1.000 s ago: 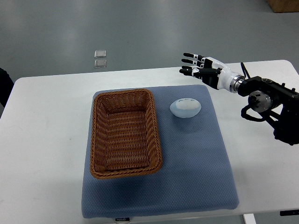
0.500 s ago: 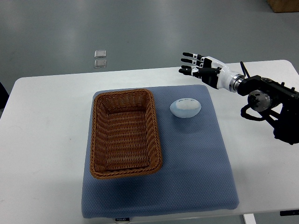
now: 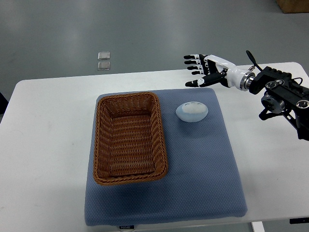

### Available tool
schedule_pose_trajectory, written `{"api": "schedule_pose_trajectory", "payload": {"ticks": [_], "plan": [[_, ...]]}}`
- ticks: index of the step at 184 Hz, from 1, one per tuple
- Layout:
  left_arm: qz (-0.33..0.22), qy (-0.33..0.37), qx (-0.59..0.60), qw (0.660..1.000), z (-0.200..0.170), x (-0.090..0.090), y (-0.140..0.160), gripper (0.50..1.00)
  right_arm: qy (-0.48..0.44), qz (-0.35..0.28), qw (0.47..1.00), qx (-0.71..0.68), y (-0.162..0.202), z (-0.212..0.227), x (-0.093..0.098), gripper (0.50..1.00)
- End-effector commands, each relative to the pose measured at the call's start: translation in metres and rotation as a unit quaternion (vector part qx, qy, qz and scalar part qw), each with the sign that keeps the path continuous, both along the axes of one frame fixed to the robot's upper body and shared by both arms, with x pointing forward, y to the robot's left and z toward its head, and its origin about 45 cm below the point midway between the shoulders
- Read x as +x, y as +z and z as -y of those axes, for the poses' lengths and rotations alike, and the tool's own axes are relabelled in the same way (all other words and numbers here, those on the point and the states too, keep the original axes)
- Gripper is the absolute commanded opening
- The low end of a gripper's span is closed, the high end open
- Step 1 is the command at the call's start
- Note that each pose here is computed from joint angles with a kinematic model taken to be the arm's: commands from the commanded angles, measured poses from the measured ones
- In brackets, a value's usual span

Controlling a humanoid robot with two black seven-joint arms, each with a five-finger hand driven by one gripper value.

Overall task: Place blue toy in brown basket
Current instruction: 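Lower the right hand onto the pale blue plush toy and close fingers, then lift the toy with the right hand and carry it over the basket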

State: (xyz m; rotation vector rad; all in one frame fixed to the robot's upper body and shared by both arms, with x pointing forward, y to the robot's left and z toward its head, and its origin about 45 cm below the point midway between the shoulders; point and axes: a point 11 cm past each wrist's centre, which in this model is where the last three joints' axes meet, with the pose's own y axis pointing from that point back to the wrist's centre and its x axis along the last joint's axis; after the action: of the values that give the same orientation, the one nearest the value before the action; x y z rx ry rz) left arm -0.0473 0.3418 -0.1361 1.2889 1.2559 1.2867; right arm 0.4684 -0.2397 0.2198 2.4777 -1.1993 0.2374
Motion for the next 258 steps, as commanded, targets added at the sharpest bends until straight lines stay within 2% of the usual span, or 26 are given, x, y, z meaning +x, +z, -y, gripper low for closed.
{"api": "schedule_pose_trajectory", "payload": {"ticks": [1, 20, 54, 105, 183, 212, 220, 236, 248, 258], "plan": [[0.000, 0.000, 0.001, 1.000, 0.000, 0.000, 0.000, 1.000, 0.057, 0.036, 0.994, -0.080, 0.000, -0.002, -0.004, 0.913], [0.000, 0.000, 0.001, 1.000, 0.000, 0.000, 0.000, 1.000, 0.110, 0.056, 0.984, -0.130, 0.007, -0.011, -0.006, 0.913], [0.000, 0.000, 0.001, 1.000, 0.000, 0.000, 0.000, 1.000, 0.123, 0.070, 0.976, -0.168, 0.018, -0.007, -0.001, 0.915], [0.000, 0.000, 0.001, 1.000, 0.000, 0.000, 0.000, 1.000, 0.185, 0.041, 0.947, -0.258, -0.015, -0.016, -0.016, 0.915], [-0.001, 0.000, 0.001, 1.000, 0.000, -0.001, 0.000, 1.000, 0.168, 0.057, 0.945, -0.275, -0.031, -0.015, -0.019, 0.913], [-0.001, 0.000, 0.001, 1.000, 0.000, -0.001, 0.000, 1.000, 0.173, 0.057, 0.936, -0.301, -0.045, -0.011, -0.025, 0.899], [0.000, 0.000, 0.000, 1.000, 0.000, 0.000, 0.000, 1.000, 0.171, 0.061, 0.934, -0.307, -0.048, -0.010, -0.026, 0.879], [0.000, 0.000, 0.000, 1.000, 0.000, 0.000, 0.000, 1.000, 0.172, 0.063, 0.933, -0.310, -0.050, -0.011, -0.027, 0.789], [0.000, 0.000, 0.001, 1.000, 0.000, 0.000, 0.000, 1.000, 0.174, 0.065, 0.933, -0.308, -0.049, -0.012, -0.026, 0.680], [0.000, 0.000, 0.000, 1.000, 0.000, 0.000, 0.000, 1.000, 0.174, 0.066, 0.934, -0.306, -0.047, -0.012, -0.026, 0.631]]}}
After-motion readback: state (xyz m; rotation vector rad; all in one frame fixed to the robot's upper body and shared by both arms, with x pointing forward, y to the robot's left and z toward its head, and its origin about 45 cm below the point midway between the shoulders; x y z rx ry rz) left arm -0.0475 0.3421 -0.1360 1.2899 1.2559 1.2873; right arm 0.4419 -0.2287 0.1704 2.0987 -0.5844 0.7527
